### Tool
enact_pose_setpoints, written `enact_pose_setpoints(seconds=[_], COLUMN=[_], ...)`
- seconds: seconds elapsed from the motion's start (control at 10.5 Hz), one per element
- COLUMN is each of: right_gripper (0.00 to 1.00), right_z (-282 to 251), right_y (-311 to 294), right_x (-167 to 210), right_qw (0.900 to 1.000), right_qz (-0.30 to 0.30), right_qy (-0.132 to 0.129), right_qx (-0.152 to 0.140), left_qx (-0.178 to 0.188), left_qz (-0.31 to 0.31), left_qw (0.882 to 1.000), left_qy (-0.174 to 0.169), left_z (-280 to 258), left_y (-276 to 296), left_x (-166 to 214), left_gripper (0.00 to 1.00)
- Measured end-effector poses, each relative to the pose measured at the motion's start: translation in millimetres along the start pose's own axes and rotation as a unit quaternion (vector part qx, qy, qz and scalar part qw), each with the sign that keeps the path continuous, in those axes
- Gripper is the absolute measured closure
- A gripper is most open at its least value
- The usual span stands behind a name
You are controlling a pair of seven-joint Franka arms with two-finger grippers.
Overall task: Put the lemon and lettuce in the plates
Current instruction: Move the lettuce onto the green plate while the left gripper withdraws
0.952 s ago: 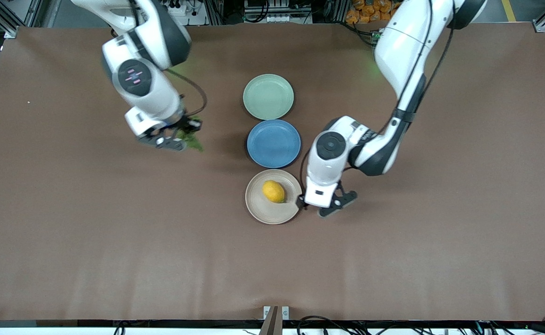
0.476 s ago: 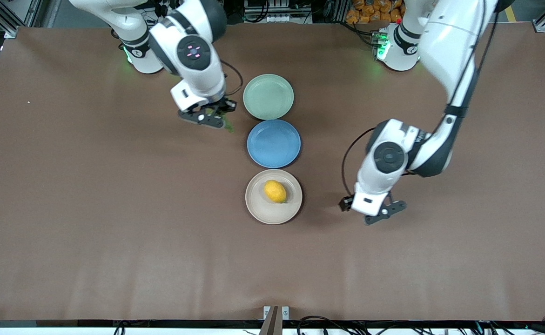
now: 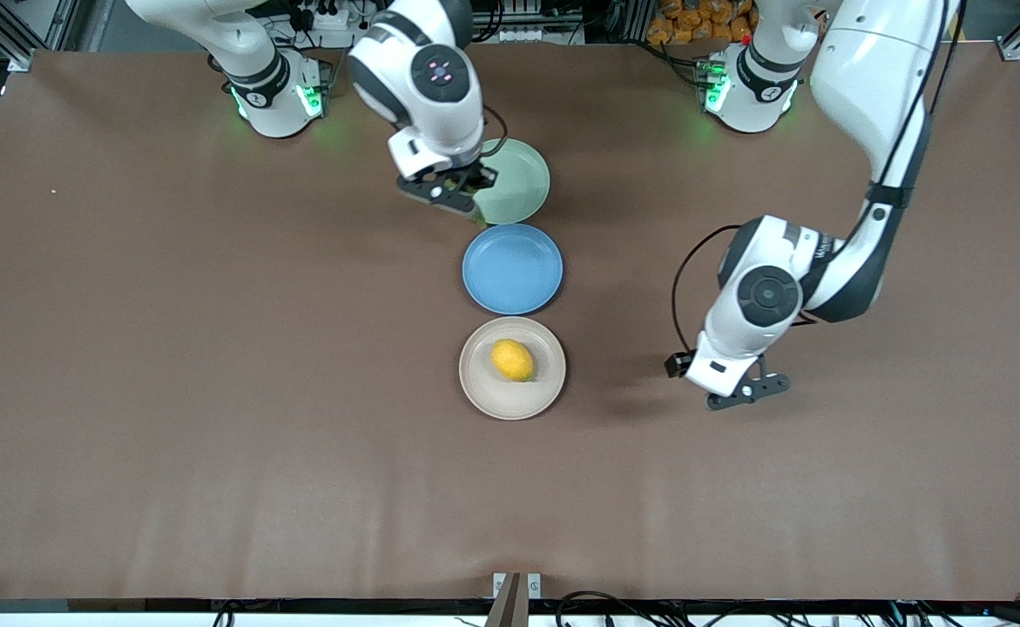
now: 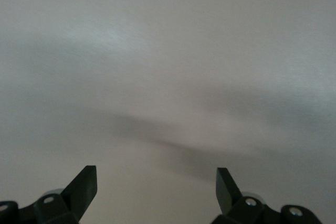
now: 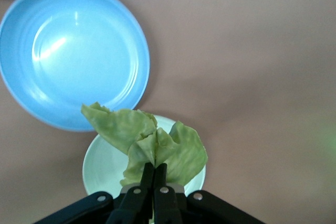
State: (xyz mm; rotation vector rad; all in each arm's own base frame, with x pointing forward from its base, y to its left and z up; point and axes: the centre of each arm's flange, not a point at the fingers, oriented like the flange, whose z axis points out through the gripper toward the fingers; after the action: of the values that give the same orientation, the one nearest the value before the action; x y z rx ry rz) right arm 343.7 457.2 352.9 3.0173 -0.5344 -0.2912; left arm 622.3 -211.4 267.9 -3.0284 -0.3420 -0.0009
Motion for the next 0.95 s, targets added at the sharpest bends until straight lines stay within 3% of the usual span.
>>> enact_pose_setpoints(seconds=[0.29,0.57,0.76,0.95], right_gripper=[0.97,0.97,0.97,0.97], right_z=[29,56,73,100], right_y=[-20,-24,-30,-36], right_x=[-56,-86,-96,-102], right_qw=[1.0,1.0,1.0,0.999], right_qz=[0.0,-0.005,-0.011,-0.008], right_qy=[-0.003,0.002,0.02,0.042], right_qx=[-0.001,0.007,0.008,0.013], left_qx=[0.009,0.013,-0.01,-0.019], left_qz=[0.055,0.118,0.124,0.121], left_qw=[0.998,0.993,0.992,0.992], left_qy=[-0.004,-0.009,-0.006,0.019], left_z=[-19,-43,-78,-134], left_y=[-51,-102,-136,-144], left_x=[9,5,2,-7], left_gripper=[0.0,0.0,0.0,0.0])
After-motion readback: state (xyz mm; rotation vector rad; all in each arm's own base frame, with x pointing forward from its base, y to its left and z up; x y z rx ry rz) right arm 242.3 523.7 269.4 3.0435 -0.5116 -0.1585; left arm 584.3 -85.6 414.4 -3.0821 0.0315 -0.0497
